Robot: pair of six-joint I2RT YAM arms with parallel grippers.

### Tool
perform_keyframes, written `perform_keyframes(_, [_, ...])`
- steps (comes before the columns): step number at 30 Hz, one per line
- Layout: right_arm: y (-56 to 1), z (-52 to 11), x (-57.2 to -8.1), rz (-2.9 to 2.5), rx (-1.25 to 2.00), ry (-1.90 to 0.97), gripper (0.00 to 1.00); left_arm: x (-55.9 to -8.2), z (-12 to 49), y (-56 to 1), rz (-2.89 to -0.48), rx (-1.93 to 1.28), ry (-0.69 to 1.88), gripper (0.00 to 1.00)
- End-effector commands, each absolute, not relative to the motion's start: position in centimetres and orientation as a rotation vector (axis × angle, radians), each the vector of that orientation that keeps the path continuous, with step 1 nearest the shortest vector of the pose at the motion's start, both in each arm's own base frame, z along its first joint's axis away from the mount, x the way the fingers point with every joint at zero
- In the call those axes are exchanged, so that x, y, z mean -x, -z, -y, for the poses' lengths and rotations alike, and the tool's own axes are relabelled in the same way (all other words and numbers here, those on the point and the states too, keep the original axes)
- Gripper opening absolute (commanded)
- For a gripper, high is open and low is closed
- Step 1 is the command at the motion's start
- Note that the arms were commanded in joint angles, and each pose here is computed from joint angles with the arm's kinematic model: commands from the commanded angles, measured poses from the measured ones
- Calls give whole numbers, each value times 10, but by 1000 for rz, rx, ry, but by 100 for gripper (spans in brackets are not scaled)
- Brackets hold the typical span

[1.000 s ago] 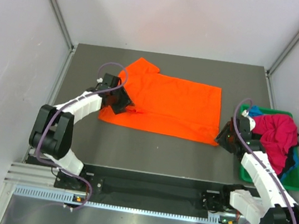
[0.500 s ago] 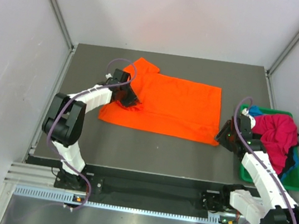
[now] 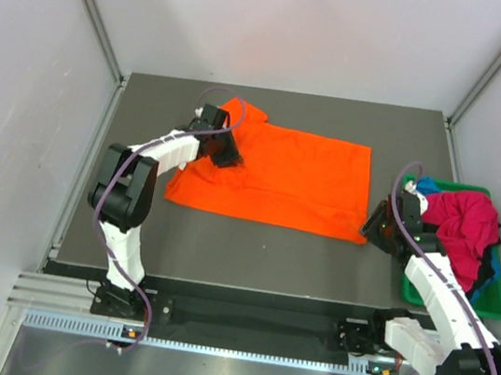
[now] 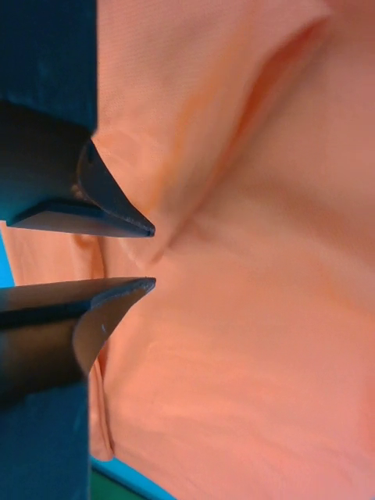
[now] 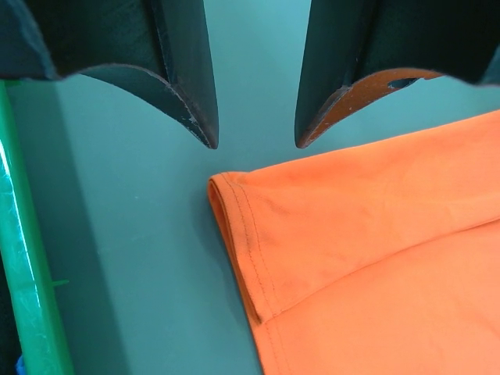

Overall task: Fold and stack the t-shirts
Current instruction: Fold the tshirt

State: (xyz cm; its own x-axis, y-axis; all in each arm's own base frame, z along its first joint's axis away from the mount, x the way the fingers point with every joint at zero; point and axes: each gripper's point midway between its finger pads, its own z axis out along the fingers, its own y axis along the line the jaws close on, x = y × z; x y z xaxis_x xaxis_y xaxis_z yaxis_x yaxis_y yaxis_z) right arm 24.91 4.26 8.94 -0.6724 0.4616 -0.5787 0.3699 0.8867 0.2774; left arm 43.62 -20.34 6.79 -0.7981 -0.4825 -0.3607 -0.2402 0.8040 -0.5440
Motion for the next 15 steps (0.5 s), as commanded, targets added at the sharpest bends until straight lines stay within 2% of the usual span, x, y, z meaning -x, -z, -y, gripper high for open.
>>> perform_keyframes(1, [-108, -47, -263, -2331, -559, -204, 44, -462, 194, -126, -2377, 352, 557, 37])
perform_keyframes(4, [-100, -51, -261, -2367, -547, -227, 44, -467, 181, -151, -2363, 284, 448, 39])
perform_keyframes(7, [-86, -55, -258, -2414, -544, -236, 43, -447, 165, -151, -2429, 279, 346, 39])
perform_keyframes(11, [-76, -54, -260, -2455, -543, -209, 38, -408, 147, -132, -2505, 292, 281, 40])
perform_keyframes(12, [-71, -54, -260, -2477, -541, -201, 36, -394, 134, -116, -2538, 315, 210, 44])
perform_keyframes(15, [-65, -50, -257, -2507, -545, -154, 35, -373, 96, -110, -2547, 426, 141, 49])
